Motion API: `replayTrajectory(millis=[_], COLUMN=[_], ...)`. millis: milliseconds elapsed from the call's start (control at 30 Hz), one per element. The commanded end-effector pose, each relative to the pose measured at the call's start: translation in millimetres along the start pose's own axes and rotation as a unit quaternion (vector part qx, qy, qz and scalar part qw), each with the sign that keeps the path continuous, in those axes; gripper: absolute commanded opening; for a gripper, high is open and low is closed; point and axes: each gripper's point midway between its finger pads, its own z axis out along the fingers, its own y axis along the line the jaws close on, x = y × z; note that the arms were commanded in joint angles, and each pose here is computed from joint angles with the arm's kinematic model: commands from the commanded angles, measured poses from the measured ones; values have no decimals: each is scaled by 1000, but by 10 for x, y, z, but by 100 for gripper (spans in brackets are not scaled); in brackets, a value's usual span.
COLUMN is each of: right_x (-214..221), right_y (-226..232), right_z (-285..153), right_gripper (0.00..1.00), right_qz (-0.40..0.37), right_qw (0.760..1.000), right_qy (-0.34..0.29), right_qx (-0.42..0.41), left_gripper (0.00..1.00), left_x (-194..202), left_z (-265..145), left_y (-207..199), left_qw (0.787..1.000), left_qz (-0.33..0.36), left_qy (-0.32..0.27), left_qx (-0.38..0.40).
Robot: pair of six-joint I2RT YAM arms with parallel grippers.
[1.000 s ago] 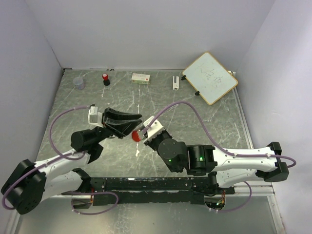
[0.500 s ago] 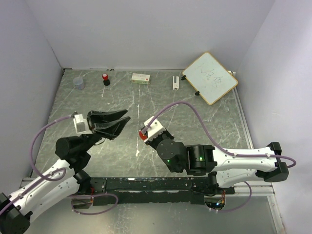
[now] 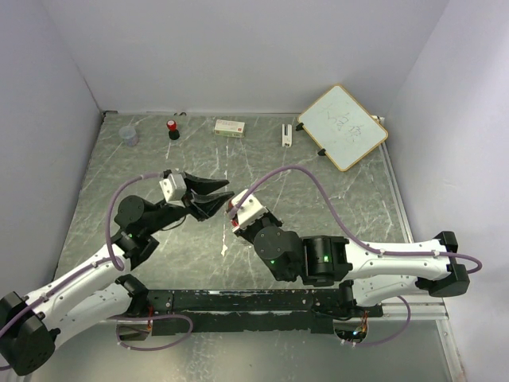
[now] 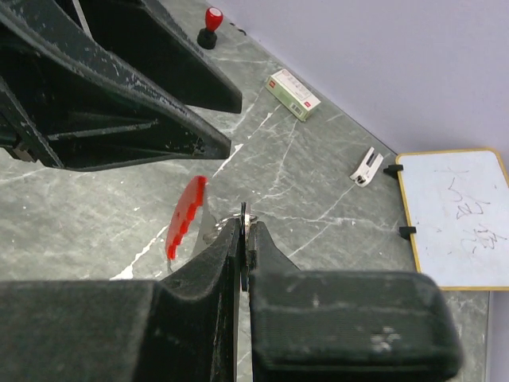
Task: Remove the keys from the keyring
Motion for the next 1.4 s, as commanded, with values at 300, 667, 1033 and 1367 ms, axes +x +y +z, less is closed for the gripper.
replayTrajectory(millis=[300, 667, 1033, 1367], right_x=[-212, -265, -283, -326], right_y=[-86, -91, -85, -68], right_z=[-26, -46, -42, -61], right_gripper=[0, 0, 0, 0], right_qz=[25, 37, 37, 39], right_qw=[999, 999, 999, 998], right_qy=[-26, -36, -39, -45], right_qx=[4, -5, -5, -21], left_gripper=[50, 51, 50, 50], left_x=[-97, -63, -31, -93], left_z=[53, 21, -8, -89], left_y=[-293, -434, -495, -462], left_qw=[994, 988, 986, 988], left_qz=[53, 44, 38, 56], left_qy=[-14, -39, -42, -56], left_qx=[99, 141, 157, 134])
